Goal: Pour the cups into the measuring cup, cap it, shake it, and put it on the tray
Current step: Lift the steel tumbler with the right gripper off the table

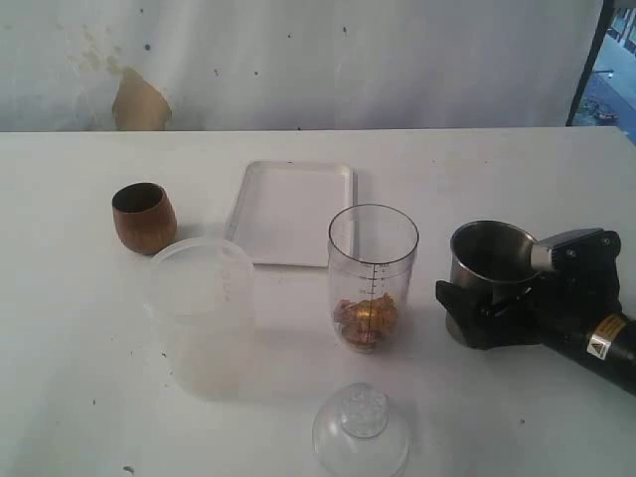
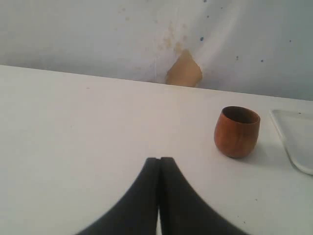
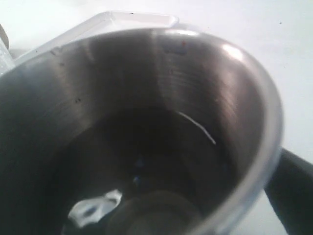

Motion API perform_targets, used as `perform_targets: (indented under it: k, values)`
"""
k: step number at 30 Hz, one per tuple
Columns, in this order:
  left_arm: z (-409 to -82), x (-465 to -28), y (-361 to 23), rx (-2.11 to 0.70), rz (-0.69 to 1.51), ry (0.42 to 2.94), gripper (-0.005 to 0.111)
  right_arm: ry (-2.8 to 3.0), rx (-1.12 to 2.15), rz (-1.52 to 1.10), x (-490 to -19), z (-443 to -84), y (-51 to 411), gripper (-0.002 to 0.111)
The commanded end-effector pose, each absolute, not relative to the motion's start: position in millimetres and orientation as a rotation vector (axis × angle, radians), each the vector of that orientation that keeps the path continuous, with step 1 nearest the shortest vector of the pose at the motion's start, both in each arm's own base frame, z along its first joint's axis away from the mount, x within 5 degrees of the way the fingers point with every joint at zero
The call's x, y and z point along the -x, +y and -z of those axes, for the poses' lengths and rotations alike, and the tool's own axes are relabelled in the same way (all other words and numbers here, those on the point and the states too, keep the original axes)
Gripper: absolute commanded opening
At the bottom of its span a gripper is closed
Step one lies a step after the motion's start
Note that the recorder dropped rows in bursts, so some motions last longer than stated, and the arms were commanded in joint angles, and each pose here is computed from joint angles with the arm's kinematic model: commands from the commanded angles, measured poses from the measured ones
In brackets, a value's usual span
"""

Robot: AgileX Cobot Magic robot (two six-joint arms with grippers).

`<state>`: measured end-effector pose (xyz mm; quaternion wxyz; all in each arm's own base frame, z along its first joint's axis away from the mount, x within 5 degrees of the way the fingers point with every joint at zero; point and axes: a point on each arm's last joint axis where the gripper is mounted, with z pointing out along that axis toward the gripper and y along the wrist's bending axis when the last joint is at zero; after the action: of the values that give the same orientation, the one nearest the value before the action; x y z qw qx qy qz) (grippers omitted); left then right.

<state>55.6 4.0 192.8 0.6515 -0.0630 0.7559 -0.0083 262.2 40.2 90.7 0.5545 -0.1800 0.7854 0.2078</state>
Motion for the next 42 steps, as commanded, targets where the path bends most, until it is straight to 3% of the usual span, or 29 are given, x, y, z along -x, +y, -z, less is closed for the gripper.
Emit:
perform_targets:
  k: [1, 7, 9, 11, 13, 17, 30, 42]
  values:
    - [-192.1, -55.4, 3.9, 0.153, 0.029, 1.709, 0.0, 1.83, 0.427, -0.5, -263.6, -94.2, 41.2, 0.105]
    - [-192.1, -55.4, 3.9, 0.153, 0.029, 1.709, 0.0, 1.83, 0.427, -0.5, -263.6, -94.2, 41.2, 0.105]
    - [-192.1, -55.4, 3.9, 0.153, 0.029, 1.709, 0.0, 1.828, 0.427, -0.497, -264.3, -94.5, 41.0, 0.1]
    - [-192.1, -55.4, 3.9, 0.153, 0.029, 1.709, 0.0, 1.825, 0.433, -0.496, -264.7, -94.7, 41.2, 0.08]
    - [-192.1, -55.4, 3.9, 0.153, 0.029, 1.709, 0.0, 1.824, 0.444, -0.503, -264.1, -94.7, 42.0, 0.042]
    - [-192.1, -55.4, 3.9, 0.153, 0.029, 1.709, 0.0, 1.824, 0.442, -0.504, -264.2, -94.7, 41.9, 0.001]
    - [-192.1, -55.4, 3.9, 0.153, 0.029, 1.709, 0.0, 1.761, 0.463, -0.482, -265.2, -111.7, 42.2, 0.0]
    - [-192.1, -55.4, 3.9, 0.153, 0.029, 1.709, 0.0, 1.583, 0.499, -0.472, -291.9, -191.9, 50.0, 0.0]
